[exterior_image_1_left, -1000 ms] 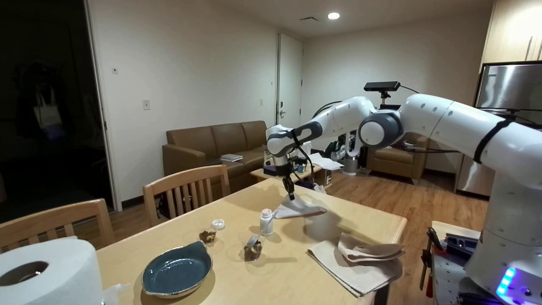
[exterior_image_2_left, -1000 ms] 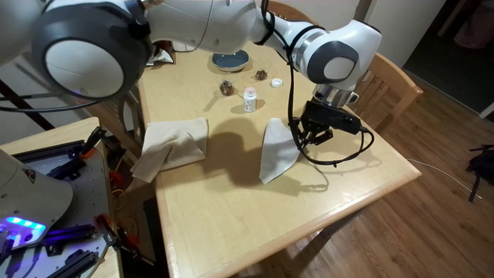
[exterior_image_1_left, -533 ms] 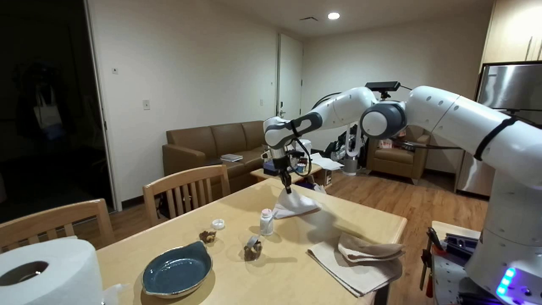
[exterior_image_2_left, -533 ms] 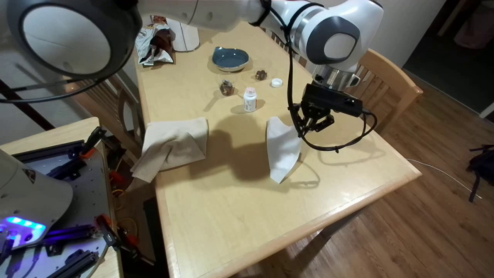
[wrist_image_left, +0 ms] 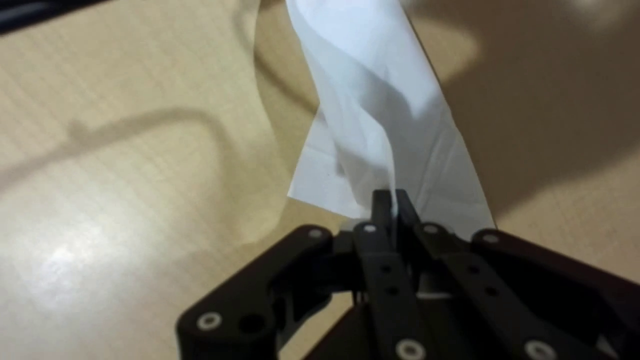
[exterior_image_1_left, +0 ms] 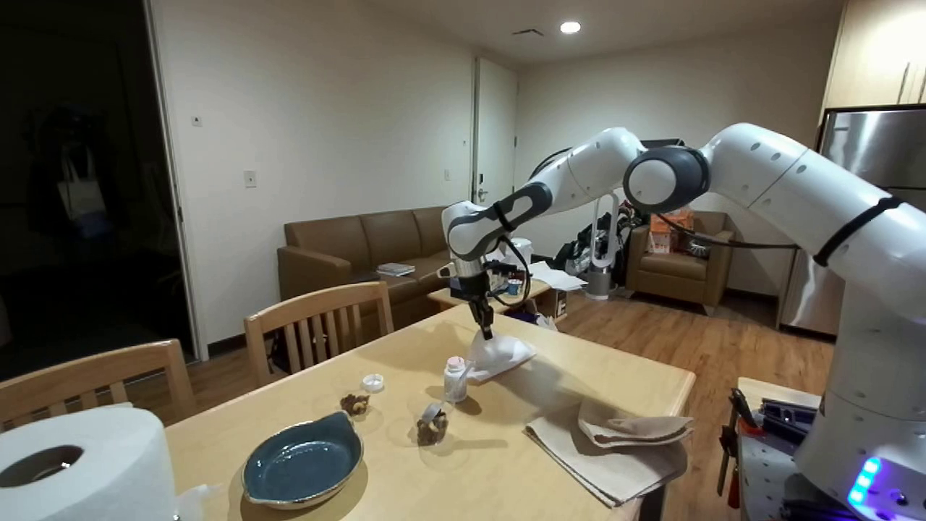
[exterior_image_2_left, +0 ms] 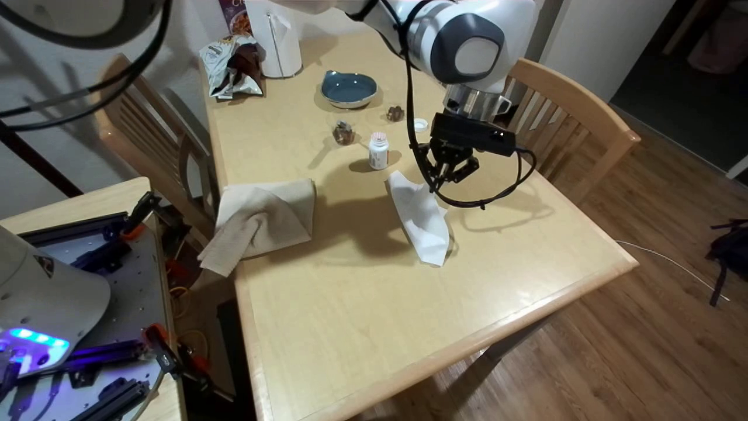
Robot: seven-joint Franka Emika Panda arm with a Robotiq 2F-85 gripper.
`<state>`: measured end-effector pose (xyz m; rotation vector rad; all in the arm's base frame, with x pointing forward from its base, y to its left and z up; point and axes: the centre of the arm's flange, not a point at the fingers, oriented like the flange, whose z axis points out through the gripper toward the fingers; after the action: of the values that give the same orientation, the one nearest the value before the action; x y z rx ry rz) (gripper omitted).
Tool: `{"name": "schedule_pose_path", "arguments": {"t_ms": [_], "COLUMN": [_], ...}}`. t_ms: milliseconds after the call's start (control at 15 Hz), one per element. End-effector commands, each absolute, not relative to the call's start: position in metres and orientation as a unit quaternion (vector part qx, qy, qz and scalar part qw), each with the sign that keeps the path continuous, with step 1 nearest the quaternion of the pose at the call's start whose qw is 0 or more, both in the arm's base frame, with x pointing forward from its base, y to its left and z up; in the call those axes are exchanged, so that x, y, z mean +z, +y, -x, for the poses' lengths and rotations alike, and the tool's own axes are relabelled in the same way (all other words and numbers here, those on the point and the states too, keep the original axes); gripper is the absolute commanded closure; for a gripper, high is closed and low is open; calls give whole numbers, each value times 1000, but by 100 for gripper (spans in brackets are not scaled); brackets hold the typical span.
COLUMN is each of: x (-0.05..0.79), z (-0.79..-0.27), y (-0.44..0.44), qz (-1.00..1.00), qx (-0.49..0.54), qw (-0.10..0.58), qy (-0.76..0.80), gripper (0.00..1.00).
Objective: Unfold tissue square on the right side of the table
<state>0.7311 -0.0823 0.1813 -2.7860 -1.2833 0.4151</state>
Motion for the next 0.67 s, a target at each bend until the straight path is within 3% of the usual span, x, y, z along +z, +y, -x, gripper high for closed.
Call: {"name": "schedule_pose_path", "arguments": {"t_ms": [0,600], "x": [217,230], "z": [-662,-587], "y": [-69,-74], "qz": [901,884], "qx": [114,124], "qw": [3,28], "qy": [-418,-450], "gripper": [97,97]}}
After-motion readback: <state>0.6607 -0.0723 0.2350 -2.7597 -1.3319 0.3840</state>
